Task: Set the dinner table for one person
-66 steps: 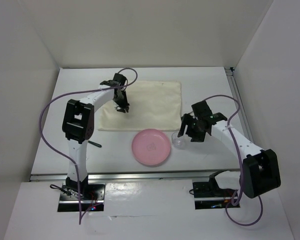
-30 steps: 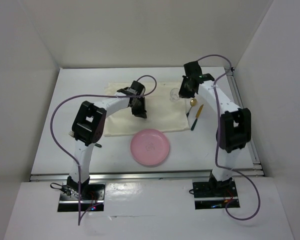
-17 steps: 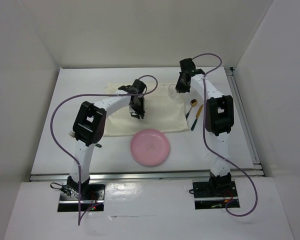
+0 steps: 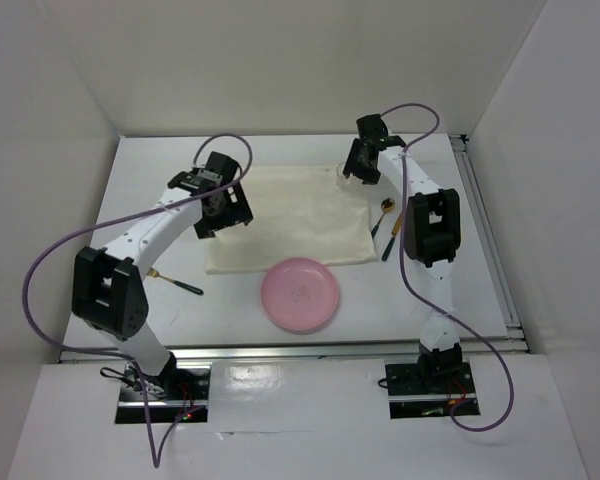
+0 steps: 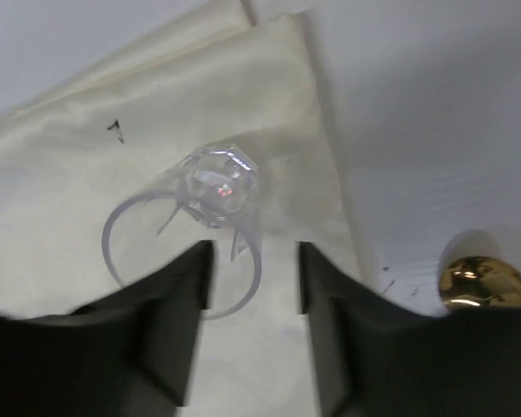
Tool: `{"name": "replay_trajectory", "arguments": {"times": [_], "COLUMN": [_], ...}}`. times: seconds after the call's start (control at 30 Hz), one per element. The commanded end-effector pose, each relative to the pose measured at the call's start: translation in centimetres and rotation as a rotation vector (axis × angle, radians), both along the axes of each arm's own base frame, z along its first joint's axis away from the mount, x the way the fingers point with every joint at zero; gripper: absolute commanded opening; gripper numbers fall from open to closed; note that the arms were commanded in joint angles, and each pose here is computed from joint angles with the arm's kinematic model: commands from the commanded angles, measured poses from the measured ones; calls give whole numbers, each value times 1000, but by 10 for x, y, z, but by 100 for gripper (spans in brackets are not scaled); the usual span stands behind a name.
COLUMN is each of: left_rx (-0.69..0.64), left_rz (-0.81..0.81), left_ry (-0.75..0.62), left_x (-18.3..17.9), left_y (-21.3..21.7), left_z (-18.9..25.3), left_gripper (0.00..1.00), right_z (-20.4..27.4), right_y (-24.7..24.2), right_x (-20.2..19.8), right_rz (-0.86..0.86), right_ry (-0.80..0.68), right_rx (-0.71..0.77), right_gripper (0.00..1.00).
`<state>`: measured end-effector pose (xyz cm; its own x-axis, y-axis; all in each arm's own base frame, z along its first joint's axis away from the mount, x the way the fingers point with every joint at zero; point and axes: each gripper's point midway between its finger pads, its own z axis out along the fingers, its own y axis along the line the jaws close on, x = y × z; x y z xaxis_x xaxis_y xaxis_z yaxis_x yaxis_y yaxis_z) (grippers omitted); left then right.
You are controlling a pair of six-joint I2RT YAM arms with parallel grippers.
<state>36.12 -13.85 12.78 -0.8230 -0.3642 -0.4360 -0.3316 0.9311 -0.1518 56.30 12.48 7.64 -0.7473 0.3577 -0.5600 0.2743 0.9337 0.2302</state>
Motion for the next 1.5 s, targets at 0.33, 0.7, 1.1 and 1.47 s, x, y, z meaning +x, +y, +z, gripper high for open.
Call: {"name": "replay_trajectory", "arguments": {"times": [0.33, 0.7, 1.1, 1.47], "left_rx": [79, -12, -9, 178], "left_rz": [594, 780, 815, 599], "left_ry": [107, 235, 316, 109], "left_x": [-103, -117, -113, -70], "left_y": [117, 135, 144, 169], "left_z": [-10, -72, -128, -55], "left_gripper": [100, 90, 71, 0], "right_z": [114, 169, 175, 172], "right_y": [7, 10, -19, -29], "right_x": [7, -38, -70, -92], "right_rz": [72, 132, 108, 91], "right_ry": [-238, -321, -306, -280], "right_rx": [53, 110, 68, 56], "right_gripper": [100, 100, 100, 100]}}
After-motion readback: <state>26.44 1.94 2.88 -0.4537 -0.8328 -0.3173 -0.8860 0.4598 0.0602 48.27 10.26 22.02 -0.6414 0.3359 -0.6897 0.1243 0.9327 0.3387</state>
